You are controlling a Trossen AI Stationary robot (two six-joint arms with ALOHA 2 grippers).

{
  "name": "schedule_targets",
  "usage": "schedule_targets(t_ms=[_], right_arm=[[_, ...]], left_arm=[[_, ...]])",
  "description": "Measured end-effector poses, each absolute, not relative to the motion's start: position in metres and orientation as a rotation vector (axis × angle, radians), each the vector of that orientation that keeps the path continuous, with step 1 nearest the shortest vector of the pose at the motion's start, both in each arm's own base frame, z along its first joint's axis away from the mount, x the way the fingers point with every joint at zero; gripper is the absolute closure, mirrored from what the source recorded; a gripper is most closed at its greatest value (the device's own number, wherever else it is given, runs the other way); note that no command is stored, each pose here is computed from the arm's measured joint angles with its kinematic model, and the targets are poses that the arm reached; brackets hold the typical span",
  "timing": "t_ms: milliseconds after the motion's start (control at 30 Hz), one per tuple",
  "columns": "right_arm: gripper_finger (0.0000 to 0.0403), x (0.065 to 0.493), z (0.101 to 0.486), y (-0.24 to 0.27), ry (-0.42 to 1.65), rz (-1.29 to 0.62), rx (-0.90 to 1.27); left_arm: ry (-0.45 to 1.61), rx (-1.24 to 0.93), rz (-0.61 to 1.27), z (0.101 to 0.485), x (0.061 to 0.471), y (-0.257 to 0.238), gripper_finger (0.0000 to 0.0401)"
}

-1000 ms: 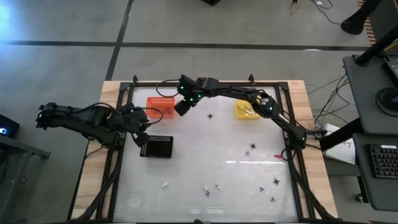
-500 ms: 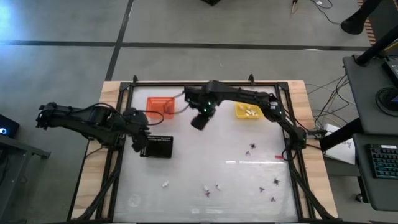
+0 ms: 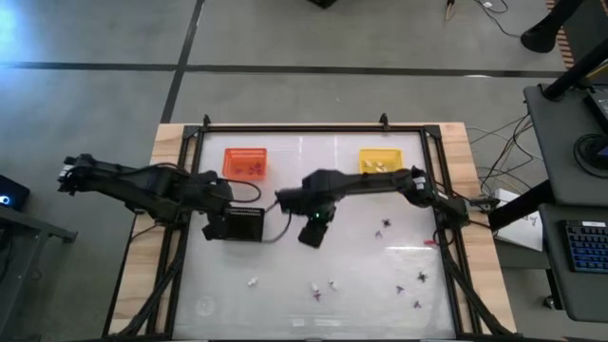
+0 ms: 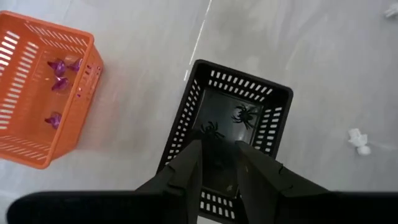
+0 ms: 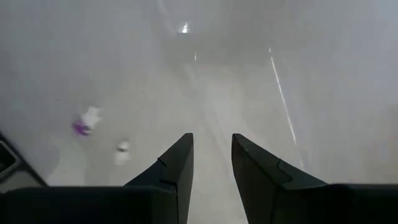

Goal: Sort Halloween decoration
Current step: Put the white skeleton toy into the yellow bin

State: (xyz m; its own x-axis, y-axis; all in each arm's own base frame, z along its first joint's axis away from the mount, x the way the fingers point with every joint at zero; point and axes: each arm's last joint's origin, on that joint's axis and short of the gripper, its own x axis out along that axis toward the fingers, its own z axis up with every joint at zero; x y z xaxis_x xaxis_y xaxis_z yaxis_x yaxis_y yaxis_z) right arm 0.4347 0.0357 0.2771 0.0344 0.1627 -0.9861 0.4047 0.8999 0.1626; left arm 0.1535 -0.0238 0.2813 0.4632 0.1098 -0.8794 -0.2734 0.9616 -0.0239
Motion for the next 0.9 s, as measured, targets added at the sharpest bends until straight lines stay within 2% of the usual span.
schedule_targets(t_ms=[433, 700, 900], right_arm=[[0.0284, 0.421, 0.264, 0.121, 1.551, -0.333, 0.492], [0.0285, 0.408, 0.227, 0.152, 1.637, -0.37, 0.467], [0.0286, 0.408, 0.199, 0.172, 1.615, -0.283, 0.534]], left_arm=[[1.09, -0.117, 0.213, 0.278, 0.157, -0.025, 0.0324], [1.086, -0.117, 0.213, 0.279, 0.157, -0.024, 0.0324], [1.086, -0.117, 0.213, 0.279, 0.157, -0.024, 0.0324]])
